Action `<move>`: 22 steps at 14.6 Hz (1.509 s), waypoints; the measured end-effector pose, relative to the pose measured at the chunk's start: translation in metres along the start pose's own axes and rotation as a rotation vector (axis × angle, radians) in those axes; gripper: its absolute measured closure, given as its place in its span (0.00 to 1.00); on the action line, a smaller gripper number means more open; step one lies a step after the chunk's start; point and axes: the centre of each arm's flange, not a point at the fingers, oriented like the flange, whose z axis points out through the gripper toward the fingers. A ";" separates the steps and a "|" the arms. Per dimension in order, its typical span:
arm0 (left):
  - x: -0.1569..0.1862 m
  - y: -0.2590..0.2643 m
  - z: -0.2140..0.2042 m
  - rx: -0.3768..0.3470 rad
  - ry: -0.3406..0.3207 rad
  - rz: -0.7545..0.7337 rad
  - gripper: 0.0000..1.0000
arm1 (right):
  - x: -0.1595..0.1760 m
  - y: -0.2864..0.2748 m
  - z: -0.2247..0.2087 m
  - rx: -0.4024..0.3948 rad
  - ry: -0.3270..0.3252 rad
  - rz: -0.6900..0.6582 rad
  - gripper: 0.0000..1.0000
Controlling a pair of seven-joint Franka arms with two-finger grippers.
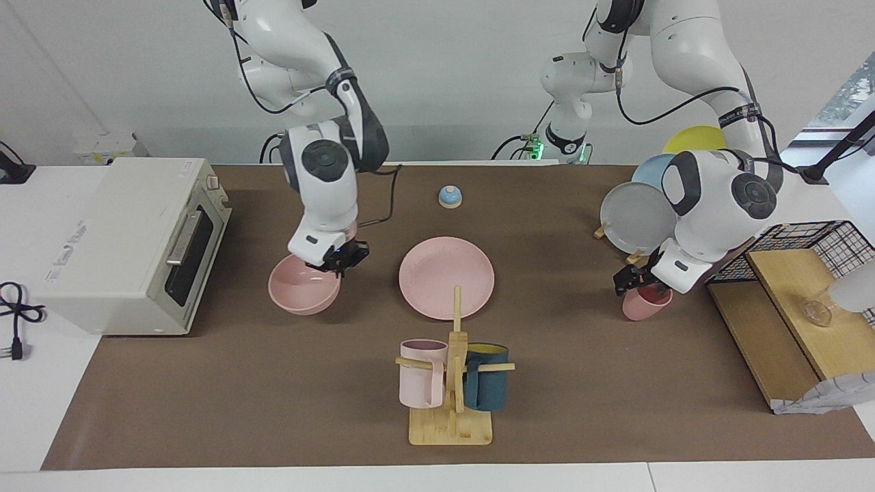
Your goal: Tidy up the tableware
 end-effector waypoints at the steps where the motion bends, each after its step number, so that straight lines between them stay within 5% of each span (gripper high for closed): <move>1: 0.000 0.000 0.004 0.000 0.004 -0.003 0.02 | 0.000 -0.037 -0.022 -0.002 -0.004 0.028 0.95; 3: -0.001 -0.001 0.010 0.000 0.005 -0.006 0.05 | -0.002 -0.108 -0.036 0.029 -0.003 0.092 0.95; 5: -0.002 -0.001 0.011 0.000 0.004 -0.007 0.24 | -0.001 -0.163 -0.024 0.058 0.019 0.125 0.95; 7: -0.002 -0.001 0.011 0.000 0.004 -0.009 0.32 | 0.005 -0.190 -0.006 0.077 0.050 0.137 0.95; 12: -0.001 -0.003 0.009 0.004 0.008 -0.011 0.95 | 0.020 -0.197 0.008 0.139 0.100 0.153 0.95; 22: 0.005 -0.002 -0.033 0.003 0.022 -0.009 0.95 | 0.008 -0.218 0.038 0.134 0.059 0.130 0.95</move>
